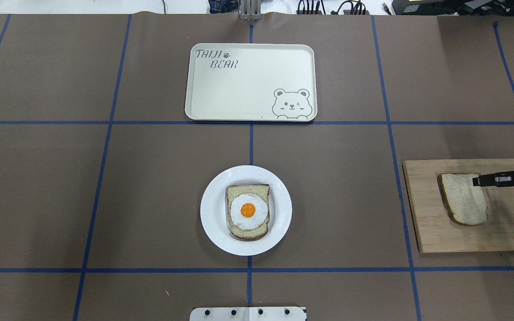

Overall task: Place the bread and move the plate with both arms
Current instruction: 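Lower the right gripper onto the bread slice on the wooden board and close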

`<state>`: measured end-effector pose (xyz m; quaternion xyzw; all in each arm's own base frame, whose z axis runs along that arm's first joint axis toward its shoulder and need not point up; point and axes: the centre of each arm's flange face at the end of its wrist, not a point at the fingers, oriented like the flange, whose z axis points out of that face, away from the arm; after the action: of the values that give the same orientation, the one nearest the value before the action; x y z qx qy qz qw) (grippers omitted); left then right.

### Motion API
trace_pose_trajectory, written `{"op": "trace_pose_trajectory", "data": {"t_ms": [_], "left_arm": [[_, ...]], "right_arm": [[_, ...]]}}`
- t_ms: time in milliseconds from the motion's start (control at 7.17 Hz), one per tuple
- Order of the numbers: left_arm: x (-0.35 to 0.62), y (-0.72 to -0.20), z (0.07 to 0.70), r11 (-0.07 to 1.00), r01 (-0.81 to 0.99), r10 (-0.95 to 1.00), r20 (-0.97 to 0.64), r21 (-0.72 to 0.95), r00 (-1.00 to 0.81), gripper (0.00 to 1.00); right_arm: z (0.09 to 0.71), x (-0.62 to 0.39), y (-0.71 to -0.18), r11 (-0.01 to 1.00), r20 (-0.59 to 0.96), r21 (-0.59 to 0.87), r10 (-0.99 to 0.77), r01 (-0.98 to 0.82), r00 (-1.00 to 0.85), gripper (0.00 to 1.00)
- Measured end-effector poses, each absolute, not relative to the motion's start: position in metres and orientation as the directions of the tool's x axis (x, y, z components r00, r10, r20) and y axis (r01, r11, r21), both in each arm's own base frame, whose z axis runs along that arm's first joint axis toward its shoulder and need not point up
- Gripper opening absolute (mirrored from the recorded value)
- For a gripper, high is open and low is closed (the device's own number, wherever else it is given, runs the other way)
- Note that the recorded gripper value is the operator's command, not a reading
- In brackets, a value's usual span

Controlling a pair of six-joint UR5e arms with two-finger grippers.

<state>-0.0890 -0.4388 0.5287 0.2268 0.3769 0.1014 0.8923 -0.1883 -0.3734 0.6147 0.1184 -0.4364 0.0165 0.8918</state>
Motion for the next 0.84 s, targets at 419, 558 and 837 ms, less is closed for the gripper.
{"op": "trace_pose_trajectory", "data": {"t_ms": [419,558,837], "left_arm": [[-0.089,-0.4386,0.5289,0.878,-0.007,0.348,-0.629,0.479,0.695,1.0],[-0.089,-0.4385,0.5285,0.878,-0.006,0.348,-0.629,0.478,0.695,0.99],[-0.089,-0.4385,0.5283,0.878,-0.006,0.347,-0.629,0.478,0.695,0.99]], "right_arm": [[0.6173,-0.2004,-0.3807,0.971,0.778,0.204,-0.083,-0.126,0.623,0.0],[0.6169,-0.2011,-0.3808,0.971,0.778,0.205,-0.085,-0.125,0.622,0.0],[0.6156,-0.2,-0.3802,0.97,0.778,0.209,-0.089,-0.124,0.621,0.0]]}}
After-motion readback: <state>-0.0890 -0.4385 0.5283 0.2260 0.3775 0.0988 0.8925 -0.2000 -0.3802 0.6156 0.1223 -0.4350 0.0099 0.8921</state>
